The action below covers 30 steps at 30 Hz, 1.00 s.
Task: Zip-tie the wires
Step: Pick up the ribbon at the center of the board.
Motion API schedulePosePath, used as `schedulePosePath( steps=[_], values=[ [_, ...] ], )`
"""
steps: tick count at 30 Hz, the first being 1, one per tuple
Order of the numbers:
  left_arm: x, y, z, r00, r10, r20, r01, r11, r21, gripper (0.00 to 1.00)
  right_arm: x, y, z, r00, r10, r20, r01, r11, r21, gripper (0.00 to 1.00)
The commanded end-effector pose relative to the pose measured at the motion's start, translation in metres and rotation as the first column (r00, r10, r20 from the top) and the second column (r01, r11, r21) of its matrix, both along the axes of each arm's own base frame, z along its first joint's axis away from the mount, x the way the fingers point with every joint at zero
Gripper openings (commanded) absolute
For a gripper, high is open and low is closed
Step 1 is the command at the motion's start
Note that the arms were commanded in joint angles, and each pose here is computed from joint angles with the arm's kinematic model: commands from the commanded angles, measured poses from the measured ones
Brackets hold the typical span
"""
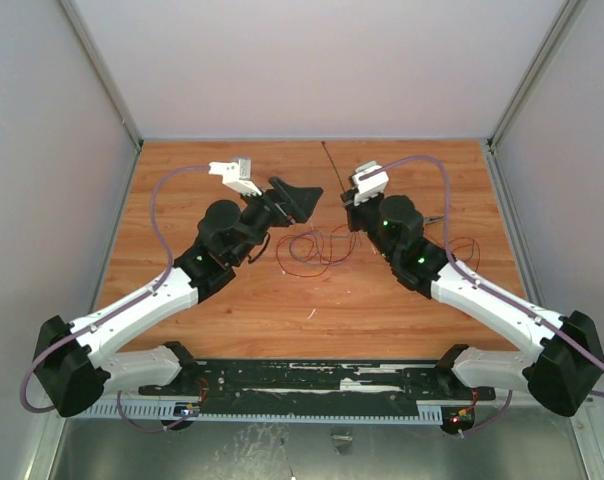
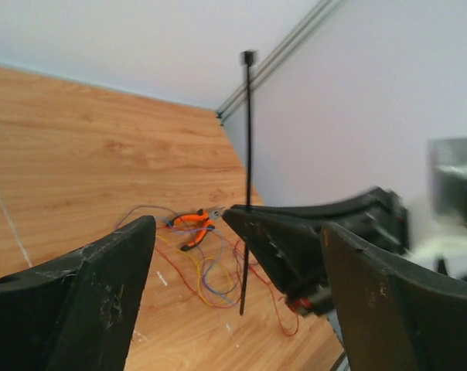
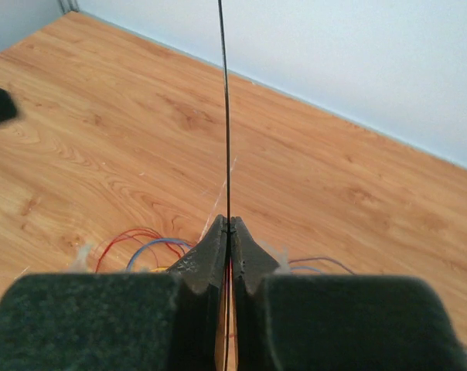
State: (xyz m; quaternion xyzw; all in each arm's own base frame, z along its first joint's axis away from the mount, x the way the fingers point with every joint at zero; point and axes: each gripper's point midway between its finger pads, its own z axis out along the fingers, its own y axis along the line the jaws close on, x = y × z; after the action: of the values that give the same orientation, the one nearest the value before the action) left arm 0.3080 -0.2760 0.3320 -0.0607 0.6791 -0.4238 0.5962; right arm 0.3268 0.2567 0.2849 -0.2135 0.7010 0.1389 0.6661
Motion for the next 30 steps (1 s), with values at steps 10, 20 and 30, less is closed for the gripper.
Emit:
schedulePosePath(
  steps=[10,20,30],
  values=[
    [-0.067,-0.006,0.064,0.86,-0.286,0.422,0.28,0.957,0.079,0.98,-0.049,-0.02,0.013,0.941,0.329,-0.081,-0.302,0.923,0.238,0.0],
    [-0.098,-0.001,0.078,0.764,-0.334,0.552,0.404,0.915,-0.006,0.89,-0.127,-0.001,0.037,0.766,0.639,-0.075,-0.573,0.731,0.371,0.0],
    [-0.099,-0.011,0.074,0.747,-0.367,0.554,0.453,0.891,-0.022,0.51,-0.153,0.004,0.044,0.691,0.721,-0.045,-0.641,0.64,0.424,0.0]
  ],
)
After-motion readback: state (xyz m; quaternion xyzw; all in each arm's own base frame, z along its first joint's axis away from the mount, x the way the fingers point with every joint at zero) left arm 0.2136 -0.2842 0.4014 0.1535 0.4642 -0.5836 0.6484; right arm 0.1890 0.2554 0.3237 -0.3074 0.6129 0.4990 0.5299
